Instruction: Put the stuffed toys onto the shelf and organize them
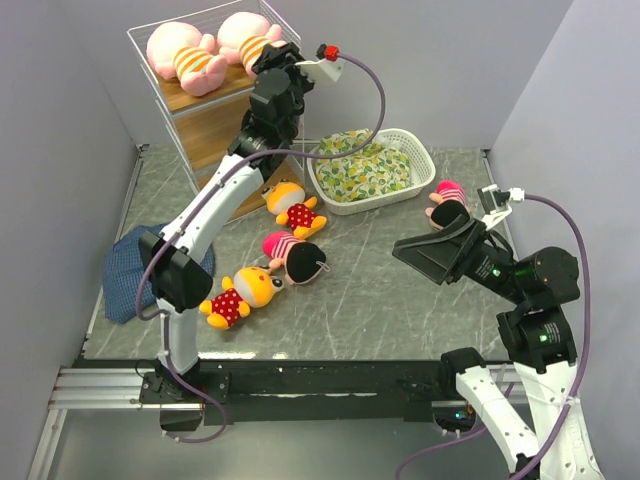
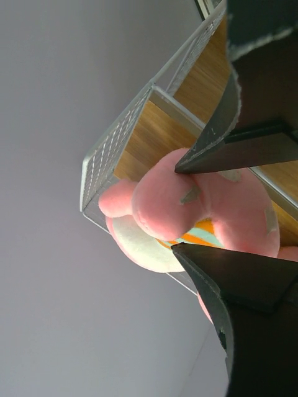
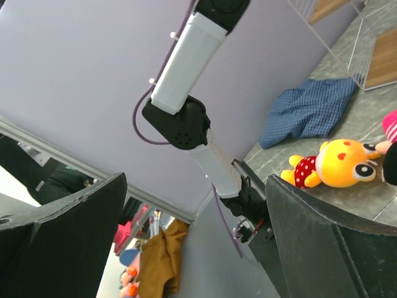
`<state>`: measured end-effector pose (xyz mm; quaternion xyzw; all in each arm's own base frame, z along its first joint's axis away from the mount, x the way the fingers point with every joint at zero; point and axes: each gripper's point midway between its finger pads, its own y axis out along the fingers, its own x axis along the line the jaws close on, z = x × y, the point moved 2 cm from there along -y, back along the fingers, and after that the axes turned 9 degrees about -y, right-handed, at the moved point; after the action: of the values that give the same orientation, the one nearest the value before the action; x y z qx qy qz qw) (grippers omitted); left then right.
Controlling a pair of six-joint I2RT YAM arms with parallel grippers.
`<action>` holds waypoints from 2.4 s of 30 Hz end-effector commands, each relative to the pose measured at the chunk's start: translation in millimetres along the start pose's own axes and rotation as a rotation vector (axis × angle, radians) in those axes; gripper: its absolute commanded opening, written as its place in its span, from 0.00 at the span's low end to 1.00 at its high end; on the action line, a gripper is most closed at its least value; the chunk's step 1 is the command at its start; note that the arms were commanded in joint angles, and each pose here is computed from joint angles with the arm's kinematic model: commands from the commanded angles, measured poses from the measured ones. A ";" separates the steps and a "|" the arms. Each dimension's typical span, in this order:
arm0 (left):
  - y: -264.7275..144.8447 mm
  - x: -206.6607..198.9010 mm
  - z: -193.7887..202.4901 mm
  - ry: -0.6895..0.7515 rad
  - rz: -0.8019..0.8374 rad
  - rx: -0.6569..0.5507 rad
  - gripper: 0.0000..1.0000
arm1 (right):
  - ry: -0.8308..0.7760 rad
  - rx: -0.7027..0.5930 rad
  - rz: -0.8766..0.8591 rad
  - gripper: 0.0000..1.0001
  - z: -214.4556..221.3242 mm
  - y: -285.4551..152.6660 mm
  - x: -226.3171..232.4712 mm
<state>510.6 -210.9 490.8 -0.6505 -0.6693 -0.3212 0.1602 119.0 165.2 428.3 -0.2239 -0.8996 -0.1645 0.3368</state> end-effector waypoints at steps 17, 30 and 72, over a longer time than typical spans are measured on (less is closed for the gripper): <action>6.2 49.9 -29.2 -0.053 -0.112 -0.125 0.65 | -0.054 -0.036 0.077 1.00 -11.8 5.9 -15.1; -46.8 41.0 -71.4 -0.243 0.028 -0.190 0.87 | -0.063 -0.008 0.065 1.00 -2.0 0.1 -11.7; -364.9 -69.5 163.5 -1.080 0.532 0.420 0.90 | 0.460 0.062 0.795 0.86 113.4 43.2 -241.7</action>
<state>196.9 -128.9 250.2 -0.8080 -0.5444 0.2250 0.0043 213.4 158.9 159.7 -0.5053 -0.6268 0.0171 0.5929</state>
